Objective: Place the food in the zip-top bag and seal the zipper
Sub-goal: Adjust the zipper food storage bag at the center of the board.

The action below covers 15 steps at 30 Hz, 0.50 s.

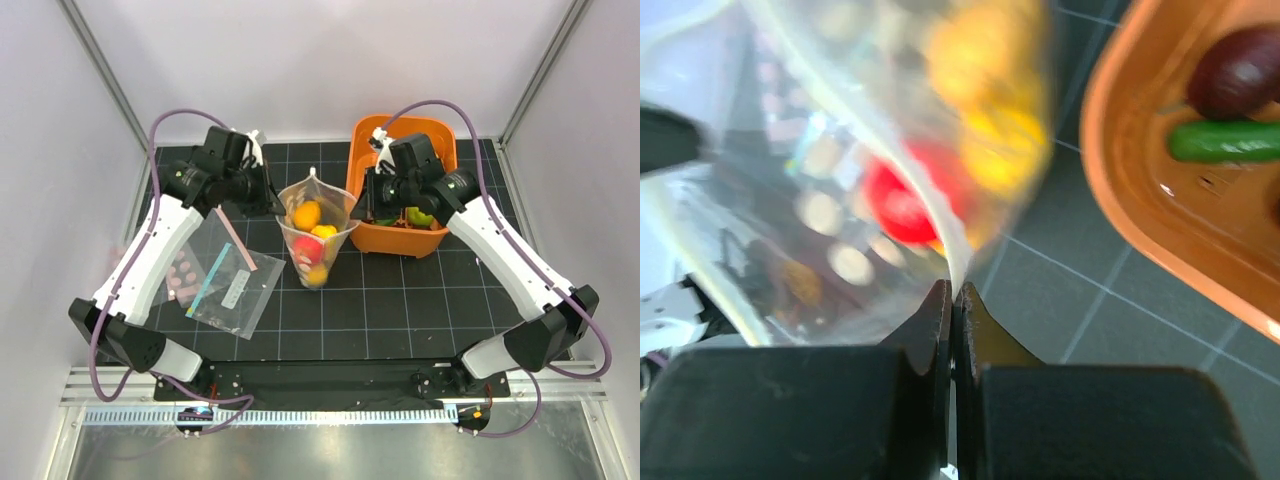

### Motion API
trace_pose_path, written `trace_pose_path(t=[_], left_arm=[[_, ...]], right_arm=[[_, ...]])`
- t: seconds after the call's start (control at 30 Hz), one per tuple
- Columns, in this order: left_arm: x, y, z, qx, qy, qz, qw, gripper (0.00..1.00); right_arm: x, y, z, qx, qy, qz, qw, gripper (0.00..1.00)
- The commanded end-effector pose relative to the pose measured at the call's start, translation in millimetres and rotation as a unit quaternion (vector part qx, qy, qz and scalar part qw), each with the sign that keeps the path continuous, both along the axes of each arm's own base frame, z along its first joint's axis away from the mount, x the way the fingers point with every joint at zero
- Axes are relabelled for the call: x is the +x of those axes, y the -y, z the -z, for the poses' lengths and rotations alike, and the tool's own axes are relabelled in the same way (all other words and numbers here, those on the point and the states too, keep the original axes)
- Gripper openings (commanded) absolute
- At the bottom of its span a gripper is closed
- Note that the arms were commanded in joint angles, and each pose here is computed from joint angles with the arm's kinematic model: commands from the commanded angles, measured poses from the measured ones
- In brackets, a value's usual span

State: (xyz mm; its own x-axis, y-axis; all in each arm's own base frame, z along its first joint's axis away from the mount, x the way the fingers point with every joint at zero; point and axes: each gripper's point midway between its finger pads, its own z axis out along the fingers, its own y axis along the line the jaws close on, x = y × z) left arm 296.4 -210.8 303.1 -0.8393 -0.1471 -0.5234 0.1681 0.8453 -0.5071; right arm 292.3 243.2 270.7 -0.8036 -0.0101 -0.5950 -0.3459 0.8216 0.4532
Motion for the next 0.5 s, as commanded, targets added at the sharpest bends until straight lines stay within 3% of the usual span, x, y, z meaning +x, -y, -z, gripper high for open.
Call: trace_pose_path(t=[0.0,0.13,0.27,0.37,0.47], left_arm=[[-5.0,9.2,0.2,-0.028,-0.007,0.011,1.0,0.0],[-2.1,8.1,1.7,-0.015,-0.011,0.016,1.0,0.0],[1.4,8.6,-3.8,-0.015,-0.011,0.018,1.0,0.0],[1.1,6.0,-2.1,-0.004,-0.008,0.023,1.0,0.04],[2.7,3.9,-1.6,-0.004,-0.011,0.027,1.0,0.06]], right_arm=[[-8.7,-34.5,-46.1,0.086,0.054,-0.058,0.993,0.01],[-11.5,-54.4,-57.9,0.083,0.075,-0.081,0.99,0.01],[10.9,-32.8,-18.9,0.009,0.034,-0.013,0.999,0.01],[-3.9,-41.1,-9.7,0.022,0.01,-0.062,0.998,0.01],[-18.6,-55.2,-24.5,0.047,0.054,-0.096,0.993,0.01]])
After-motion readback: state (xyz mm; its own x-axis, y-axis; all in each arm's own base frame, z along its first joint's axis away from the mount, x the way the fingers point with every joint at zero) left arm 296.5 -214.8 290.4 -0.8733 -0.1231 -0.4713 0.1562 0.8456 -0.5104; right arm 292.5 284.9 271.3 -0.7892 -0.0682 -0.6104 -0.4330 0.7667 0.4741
